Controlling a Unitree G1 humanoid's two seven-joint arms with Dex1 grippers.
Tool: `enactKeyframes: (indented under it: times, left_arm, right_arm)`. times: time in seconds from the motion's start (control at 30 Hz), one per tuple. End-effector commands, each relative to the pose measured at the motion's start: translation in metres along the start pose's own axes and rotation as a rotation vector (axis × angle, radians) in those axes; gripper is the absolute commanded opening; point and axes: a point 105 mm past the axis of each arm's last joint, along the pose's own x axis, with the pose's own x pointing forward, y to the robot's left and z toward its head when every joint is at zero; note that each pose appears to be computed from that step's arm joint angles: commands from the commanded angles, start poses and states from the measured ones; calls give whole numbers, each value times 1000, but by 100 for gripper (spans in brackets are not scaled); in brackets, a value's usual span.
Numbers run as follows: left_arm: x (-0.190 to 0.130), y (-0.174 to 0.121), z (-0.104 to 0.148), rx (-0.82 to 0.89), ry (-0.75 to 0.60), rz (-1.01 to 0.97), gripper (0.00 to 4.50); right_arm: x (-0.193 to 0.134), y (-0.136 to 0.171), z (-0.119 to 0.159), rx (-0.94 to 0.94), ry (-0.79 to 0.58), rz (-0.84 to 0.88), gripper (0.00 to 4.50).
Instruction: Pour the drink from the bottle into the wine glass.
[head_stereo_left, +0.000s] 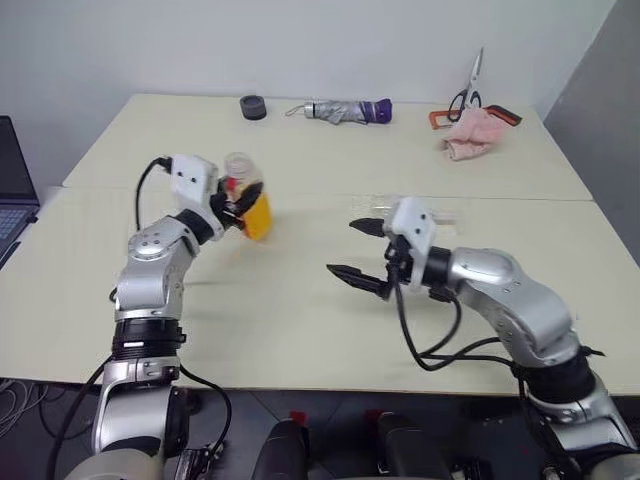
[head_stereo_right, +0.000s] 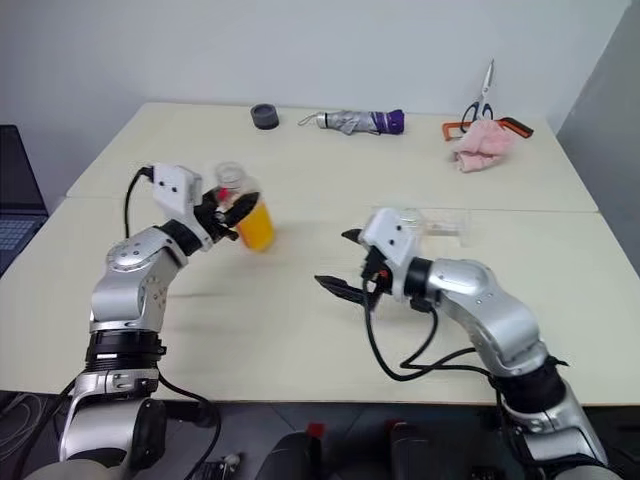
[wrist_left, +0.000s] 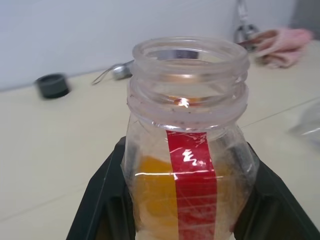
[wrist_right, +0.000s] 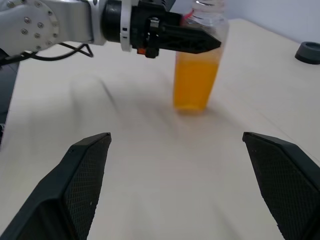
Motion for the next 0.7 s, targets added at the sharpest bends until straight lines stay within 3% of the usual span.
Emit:
enactKeyframes:
  times: [0.03, 0.27, 0.63, 0.7]
  left_arm:
    - [-4, 27, 19, 27, -60, 131, 185]
    - [-7, 44, 8, 10, -34, 227, 185]
    - [-5, 56, -3, -32, -18, 299, 185]
    - [-4, 57, -5, -59, -22, 307, 257]
  right_arm:
    - [14, -3, 15, -75, -30, -27, 450]
    - [37, -4, 26, -79, -51, -50, 450]
    - [42, -1, 30, -64, -69, -43, 450]
    - [42, 0, 31, -64, -71, -40, 450]
